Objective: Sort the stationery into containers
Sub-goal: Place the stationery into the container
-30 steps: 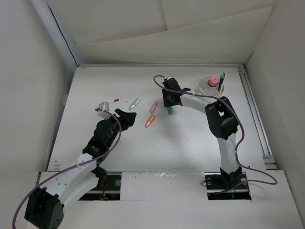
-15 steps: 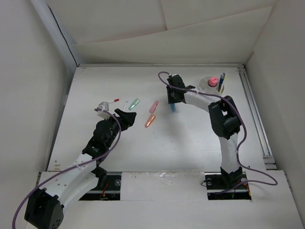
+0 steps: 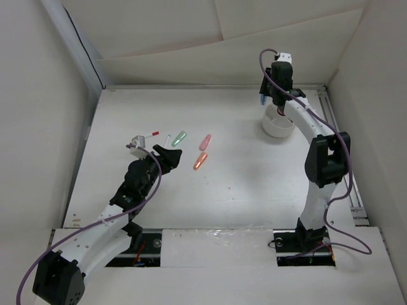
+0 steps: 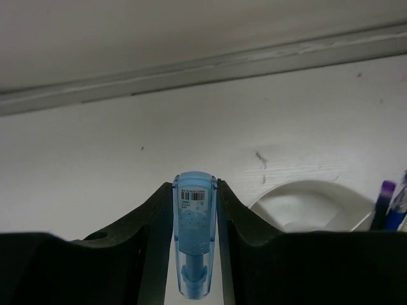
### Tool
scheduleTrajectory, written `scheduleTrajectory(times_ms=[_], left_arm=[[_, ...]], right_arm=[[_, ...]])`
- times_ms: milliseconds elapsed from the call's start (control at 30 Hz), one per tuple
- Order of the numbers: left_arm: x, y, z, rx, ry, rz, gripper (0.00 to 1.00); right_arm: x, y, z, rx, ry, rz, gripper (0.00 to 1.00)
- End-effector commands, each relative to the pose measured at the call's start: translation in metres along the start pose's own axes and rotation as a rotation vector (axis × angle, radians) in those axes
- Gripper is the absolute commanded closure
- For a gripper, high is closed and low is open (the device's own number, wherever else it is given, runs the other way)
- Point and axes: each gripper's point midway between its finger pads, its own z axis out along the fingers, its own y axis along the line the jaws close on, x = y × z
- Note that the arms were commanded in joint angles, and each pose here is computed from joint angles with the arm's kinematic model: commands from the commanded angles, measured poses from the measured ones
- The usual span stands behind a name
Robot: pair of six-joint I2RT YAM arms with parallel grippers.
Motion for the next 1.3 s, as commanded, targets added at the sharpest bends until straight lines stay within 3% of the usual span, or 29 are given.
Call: scheduleTrajectory(times_ms=[0, 233, 367, 533, 900, 1067, 1267], left_arm=[[-0.017, -0.019, 0.0, 0.062, -0.05, -0.019, 0.44], [-0.012, -0.014, 0.004, 0.045, -0.035, -0.016, 0.44], [-0.014, -0.018, 0.005, 0.051, -0.041, -0.017, 0.44], [-0.014, -0.017, 0.007, 0.052, -0.041, -0.017, 0.44], [-0.015, -0.02, 0.005, 0.064, -0.04, -0.018, 0.44], [-0.017, -0.022, 0.004, 0.071, -0.046, -0.019, 0.44], [-0.017, -0.022, 0.004, 0.071, -0.046, -0.019, 0.44]], right_arm=[[-0.047, -0.015, 0.007, 0.044, -0.124, 0.001, 0.82], [-0.057, -0.045, 0.03, 0.129, -0.146, -0.027, 0.82], [-0.026, -0.056, 0.033, 0.185, -0.119, -0.054, 0.83], [-0.021, -0.067, 0.027, 0.235, -0.133, -0.07, 0.83], [-0.001, -0.06, 0.018, 0.329, -0.12, -0.161, 0.83], [0.002, -0.056, 0.018, 0.33, -0.123, -0.155, 0.73], [-0.012, -0.056, 0.007, 0.334, -0.152, -0.143, 0.52]])
